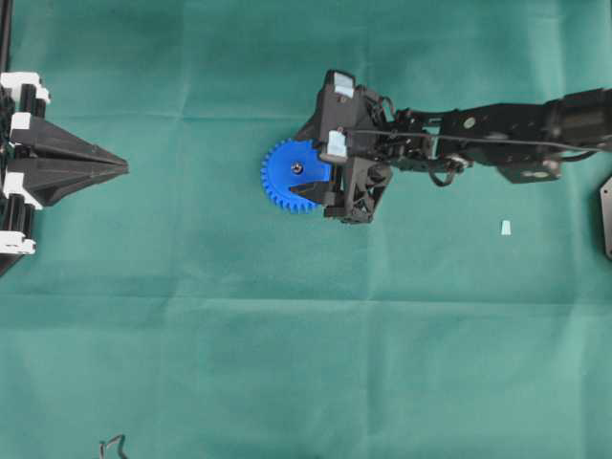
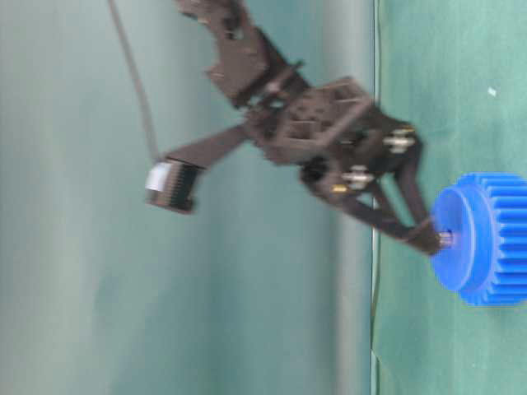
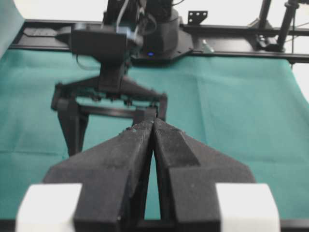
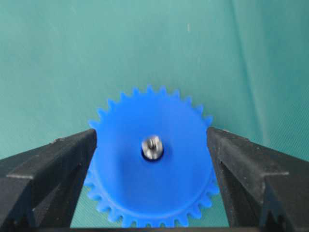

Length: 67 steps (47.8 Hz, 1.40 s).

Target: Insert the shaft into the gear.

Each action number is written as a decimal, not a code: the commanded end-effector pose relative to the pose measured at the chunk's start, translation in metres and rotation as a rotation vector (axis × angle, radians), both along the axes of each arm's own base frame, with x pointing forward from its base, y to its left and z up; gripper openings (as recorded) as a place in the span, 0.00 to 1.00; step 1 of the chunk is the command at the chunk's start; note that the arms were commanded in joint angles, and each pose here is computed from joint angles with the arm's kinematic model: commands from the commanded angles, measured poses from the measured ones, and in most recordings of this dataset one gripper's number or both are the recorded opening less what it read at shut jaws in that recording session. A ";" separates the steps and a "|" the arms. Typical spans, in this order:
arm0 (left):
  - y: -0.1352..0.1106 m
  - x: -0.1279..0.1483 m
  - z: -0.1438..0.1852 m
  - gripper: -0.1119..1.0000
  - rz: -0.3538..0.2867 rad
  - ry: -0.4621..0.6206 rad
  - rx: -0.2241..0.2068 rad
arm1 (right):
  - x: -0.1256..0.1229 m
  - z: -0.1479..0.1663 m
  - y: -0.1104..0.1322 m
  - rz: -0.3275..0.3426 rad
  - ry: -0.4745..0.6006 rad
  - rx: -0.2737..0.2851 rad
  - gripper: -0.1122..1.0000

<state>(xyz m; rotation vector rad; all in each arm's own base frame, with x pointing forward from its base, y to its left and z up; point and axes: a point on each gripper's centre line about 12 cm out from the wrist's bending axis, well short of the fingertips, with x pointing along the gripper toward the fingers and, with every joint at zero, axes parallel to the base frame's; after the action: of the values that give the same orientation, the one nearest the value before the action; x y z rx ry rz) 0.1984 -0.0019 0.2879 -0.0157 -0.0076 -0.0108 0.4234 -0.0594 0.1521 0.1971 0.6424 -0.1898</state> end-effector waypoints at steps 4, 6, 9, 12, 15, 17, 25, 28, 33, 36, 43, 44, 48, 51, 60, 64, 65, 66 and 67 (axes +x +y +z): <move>0.000 0.002 0.011 0.10 0.000 -0.029 0.001 | -0.002 0.050 0.001 0.006 -0.092 -0.012 0.95; 0.000 0.002 0.011 0.10 0.000 -0.029 0.001 | -0.006 0.059 0.002 0.008 -0.104 -0.014 0.95; 0.000 0.002 0.011 0.10 0.000 -0.029 0.001 | -0.011 0.072 0.002 0.009 -0.127 -0.017 0.95; 0.000 0.002 0.011 0.10 0.000 -0.029 0.001 | -0.015 0.083 0.003 0.011 -0.149 -0.022 0.95; 0.000 0.002 0.011 0.10 0.000 -0.029 0.001 | -0.019 0.089 0.004 0.012 -0.166 -0.026 0.95; 0.000 0.002 0.011 0.10 0.000 -0.029 0.001 | -0.022 0.092 0.004 0.013 -0.171 -0.030 0.95; 0.000 0.002 0.011 0.10 0.000 -0.029 0.001 | -0.027 0.091 0.005 0.015 -0.169 -0.032 0.95; 0.000 0.002 0.011 0.10 0.000 -0.029 0.001 | -0.029 0.092 0.005 0.013 -0.173 -0.030 0.95; 0.000 0.002 0.011 0.10 -0.002 -0.029 0.001 | -0.038 0.096 0.006 0.014 -0.182 -0.033 0.95; 0.000 0.002 0.011 0.10 0.000 -0.029 0.001 | -0.045 0.100 0.007 0.013 -0.193 -0.033 0.95; 0.000 0.002 0.011 0.10 0.000 -0.029 0.001 | -0.070 0.112 0.010 0.010 -0.245 -0.044 0.95; 0.000 0.002 0.011 0.10 0.000 -0.029 0.001 | -0.074 0.112 0.011 0.011 -0.251 -0.045 0.95; 0.000 0.002 0.011 0.10 -0.002 -0.029 0.001 | -0.092 0.119 0.013 0.007 -0.292 -0.053 0.95; 0.000 0.002 0.012 0.10 0.000 -0.032 0.001 | -0.106 0.123 0.015 0.006 -0.319 -0.059 0.95; 0.000 0.002 0.015 0.10 0.000 -0.043 0.001 | -0.155 0.132 0.021 0.007 -0.393 -0.072 0.95; 0.000 0.002 0.015 0.10 0.000 -0.043 0.001 | -0.172 0.133 0.024 0.007 -0.420 -0.076 0.95; 0.000 0.002 0.015 0.10 0.000 -0.043 0.001 | -0.176 0.132 0.024 0.007 -0.424 -0.076 0.95; 0.000 0.002 0.015 0.10 0.000 -0.041 0.001 | -0.180 0.133 0.025 0.007 -0.435 -0.078 0.95; 0.000 0.002 0.015 0.10 -0.002 -0.043 0.001 | -0.184 0.133 0.025 0.007 -0.440 -0.079 0.95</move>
<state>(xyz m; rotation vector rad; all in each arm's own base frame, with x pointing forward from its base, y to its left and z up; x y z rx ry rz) 0.1983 -0.0019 0.2912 -0.0157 -0.0183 -0.0109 0.2511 -0.0355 0.2782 0.1616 0.2439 -0.1606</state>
